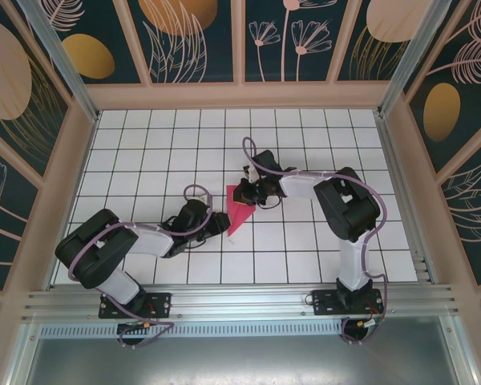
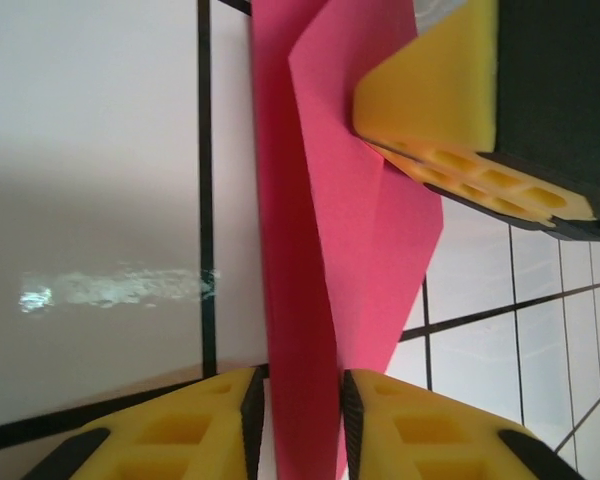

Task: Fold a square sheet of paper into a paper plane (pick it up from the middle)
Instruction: Fourth fold the wing at the center of the table.

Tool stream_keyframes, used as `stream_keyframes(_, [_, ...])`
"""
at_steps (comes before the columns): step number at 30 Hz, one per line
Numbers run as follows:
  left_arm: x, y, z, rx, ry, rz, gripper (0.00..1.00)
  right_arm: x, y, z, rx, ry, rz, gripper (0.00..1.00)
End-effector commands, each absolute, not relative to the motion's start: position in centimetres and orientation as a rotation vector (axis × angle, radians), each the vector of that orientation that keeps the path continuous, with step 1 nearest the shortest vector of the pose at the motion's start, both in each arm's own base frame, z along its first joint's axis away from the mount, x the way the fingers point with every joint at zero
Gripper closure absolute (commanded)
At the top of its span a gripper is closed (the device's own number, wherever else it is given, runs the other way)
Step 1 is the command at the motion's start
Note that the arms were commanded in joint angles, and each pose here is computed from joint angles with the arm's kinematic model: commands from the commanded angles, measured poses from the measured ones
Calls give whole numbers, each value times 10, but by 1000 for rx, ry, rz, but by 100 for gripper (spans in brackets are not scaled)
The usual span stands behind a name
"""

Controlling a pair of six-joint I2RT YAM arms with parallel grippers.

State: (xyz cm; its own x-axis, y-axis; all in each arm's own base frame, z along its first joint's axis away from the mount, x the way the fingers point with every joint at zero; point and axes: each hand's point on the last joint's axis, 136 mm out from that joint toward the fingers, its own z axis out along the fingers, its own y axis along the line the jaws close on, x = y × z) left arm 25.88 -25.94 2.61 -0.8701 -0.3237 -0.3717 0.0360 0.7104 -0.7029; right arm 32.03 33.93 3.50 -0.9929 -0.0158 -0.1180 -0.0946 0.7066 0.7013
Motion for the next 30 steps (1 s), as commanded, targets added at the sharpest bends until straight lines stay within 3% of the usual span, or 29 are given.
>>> stream_keyframes(1, [266,-260,33,-185,2436,-997,73,327,345,37,-89,2785,1154,88])
stream_keyframes(21, [271,-260,19,-141,2477,-937,87,326,341,38,-78,2789,1133,88])
stream_keyframes(30, [271,-260,15,-127,2485,-926,88,326,339,39,-74,2787,1117,87])
